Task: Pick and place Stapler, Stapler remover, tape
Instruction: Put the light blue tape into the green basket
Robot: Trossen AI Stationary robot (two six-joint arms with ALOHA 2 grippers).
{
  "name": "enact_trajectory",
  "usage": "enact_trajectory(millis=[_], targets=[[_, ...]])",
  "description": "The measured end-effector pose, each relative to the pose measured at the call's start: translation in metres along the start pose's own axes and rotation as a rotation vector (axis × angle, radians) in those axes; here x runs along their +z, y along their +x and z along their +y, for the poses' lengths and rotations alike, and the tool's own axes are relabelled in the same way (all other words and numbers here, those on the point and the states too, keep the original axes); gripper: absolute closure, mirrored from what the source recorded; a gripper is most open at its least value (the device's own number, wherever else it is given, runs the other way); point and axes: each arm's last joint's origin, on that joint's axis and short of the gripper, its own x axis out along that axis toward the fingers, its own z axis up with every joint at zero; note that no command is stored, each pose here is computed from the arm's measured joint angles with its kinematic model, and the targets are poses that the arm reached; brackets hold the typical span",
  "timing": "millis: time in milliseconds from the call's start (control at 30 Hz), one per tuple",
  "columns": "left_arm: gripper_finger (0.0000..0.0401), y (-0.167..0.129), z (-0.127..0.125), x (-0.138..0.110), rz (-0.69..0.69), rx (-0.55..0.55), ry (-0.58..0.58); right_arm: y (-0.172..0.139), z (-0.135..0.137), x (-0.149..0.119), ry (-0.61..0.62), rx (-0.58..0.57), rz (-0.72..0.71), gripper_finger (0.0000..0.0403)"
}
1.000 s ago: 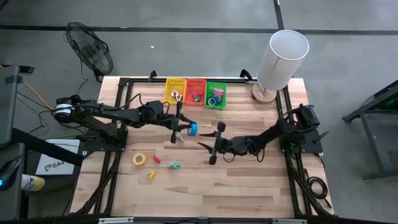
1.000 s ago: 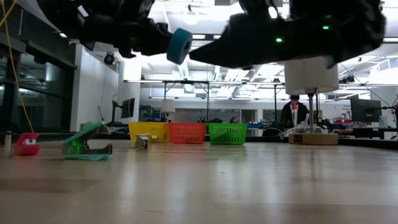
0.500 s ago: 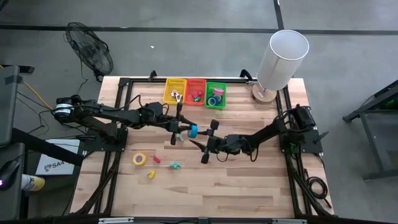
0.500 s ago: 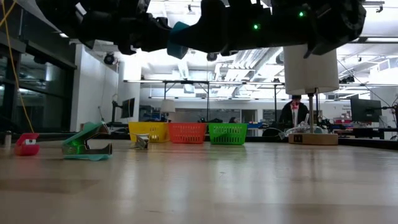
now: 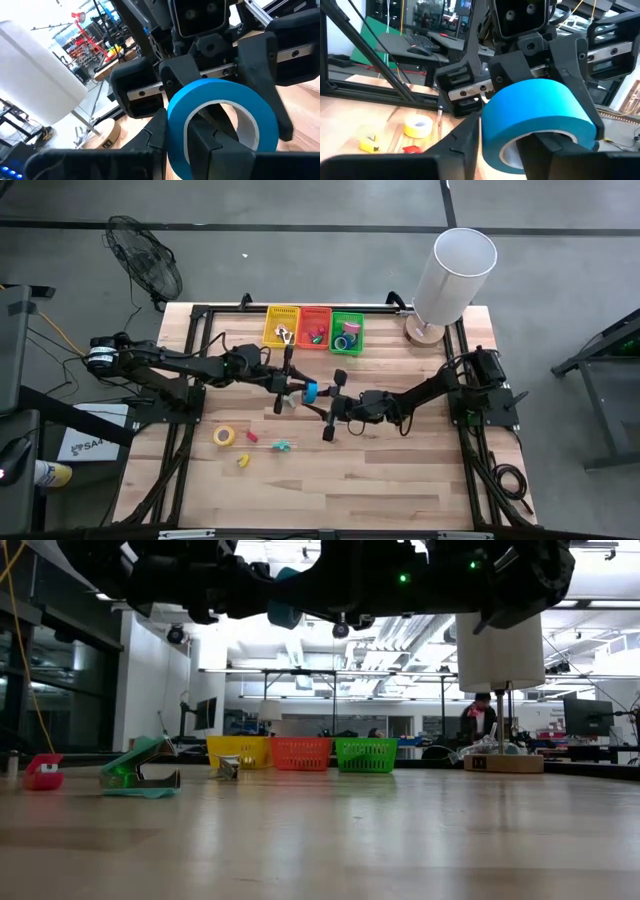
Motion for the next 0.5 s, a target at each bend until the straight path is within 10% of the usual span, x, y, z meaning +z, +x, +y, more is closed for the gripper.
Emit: enact_trajectory(millis=[200, 500], targets=[[0.0356, 0.0002, 0.0002, 0.0005, -0.004, -0.002, 0.006, 0.0004, -0.0003, -0.0002, 0.005, 0.008, 0.001, 0.0366], [0.0295, 0.0000, -0.0026, -0.0060, 0.069, -0.008, -0.015, 0.0012, -0.0019, -0.0054, 0.055, -0.068, 0.071, 0.0368]])
